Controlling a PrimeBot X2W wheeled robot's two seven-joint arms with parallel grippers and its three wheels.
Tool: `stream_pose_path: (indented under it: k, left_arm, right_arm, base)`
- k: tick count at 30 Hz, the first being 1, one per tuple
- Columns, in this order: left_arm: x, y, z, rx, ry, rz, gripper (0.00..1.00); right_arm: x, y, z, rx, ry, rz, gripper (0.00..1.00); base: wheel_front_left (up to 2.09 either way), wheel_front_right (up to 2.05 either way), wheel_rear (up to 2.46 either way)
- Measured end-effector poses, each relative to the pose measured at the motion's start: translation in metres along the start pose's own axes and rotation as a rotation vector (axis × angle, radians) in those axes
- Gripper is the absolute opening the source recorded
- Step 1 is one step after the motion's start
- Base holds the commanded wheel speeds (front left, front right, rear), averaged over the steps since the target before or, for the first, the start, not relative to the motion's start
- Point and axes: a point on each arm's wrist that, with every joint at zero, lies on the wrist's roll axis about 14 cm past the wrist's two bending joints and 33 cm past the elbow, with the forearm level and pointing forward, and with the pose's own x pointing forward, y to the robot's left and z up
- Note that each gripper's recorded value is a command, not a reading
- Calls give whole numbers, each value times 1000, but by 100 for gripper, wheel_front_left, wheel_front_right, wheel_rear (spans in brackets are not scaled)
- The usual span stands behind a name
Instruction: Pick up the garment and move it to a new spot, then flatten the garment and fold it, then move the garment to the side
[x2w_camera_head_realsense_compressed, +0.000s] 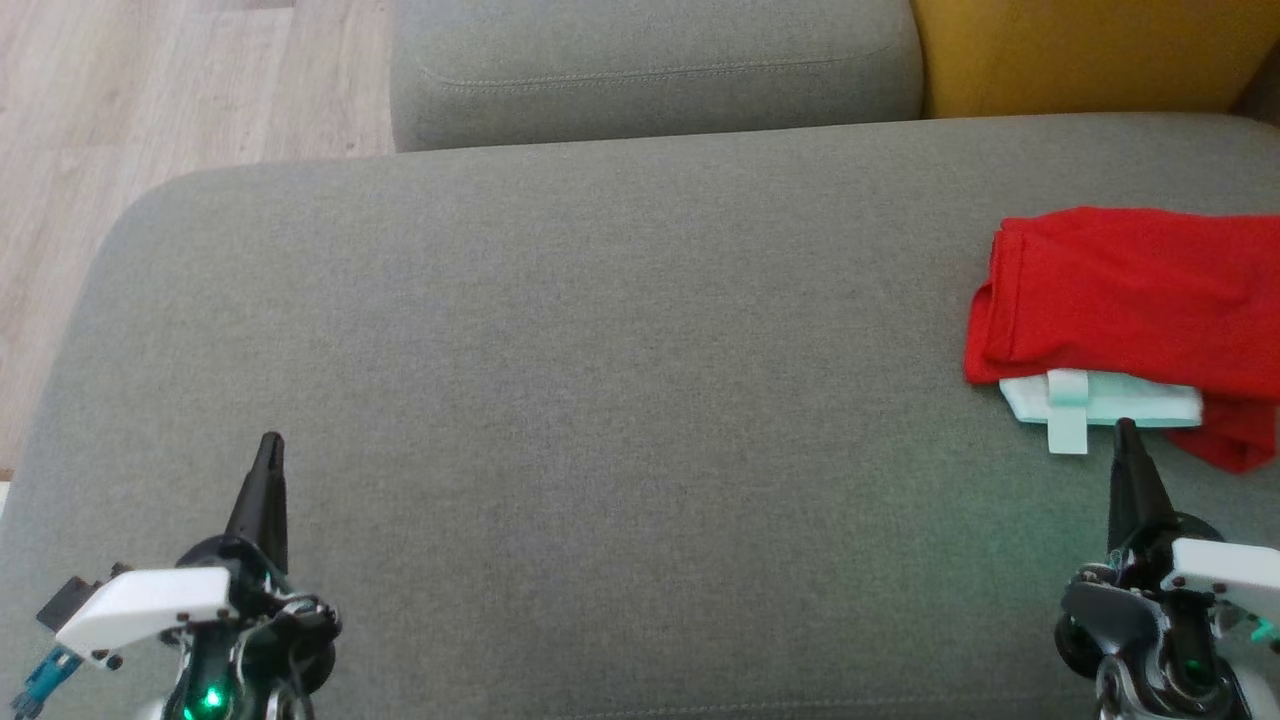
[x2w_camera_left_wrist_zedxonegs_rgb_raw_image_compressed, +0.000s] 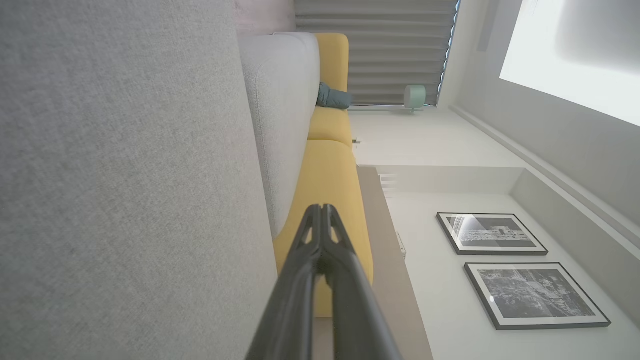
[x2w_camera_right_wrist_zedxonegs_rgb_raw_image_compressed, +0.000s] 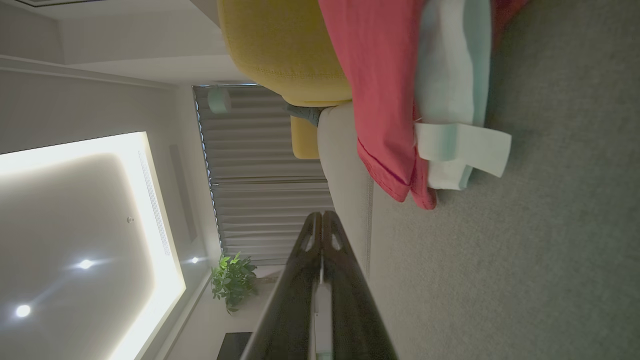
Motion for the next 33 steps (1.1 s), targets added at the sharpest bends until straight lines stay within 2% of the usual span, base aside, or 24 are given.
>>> stream_pose_path:
  k: [33]
  left_arm:
    - [0,0,5,-4,-15,-1,0]
  right_arm:
    - [0,0,1,2,2,-1,0]
  base:
    - [0,0,0]
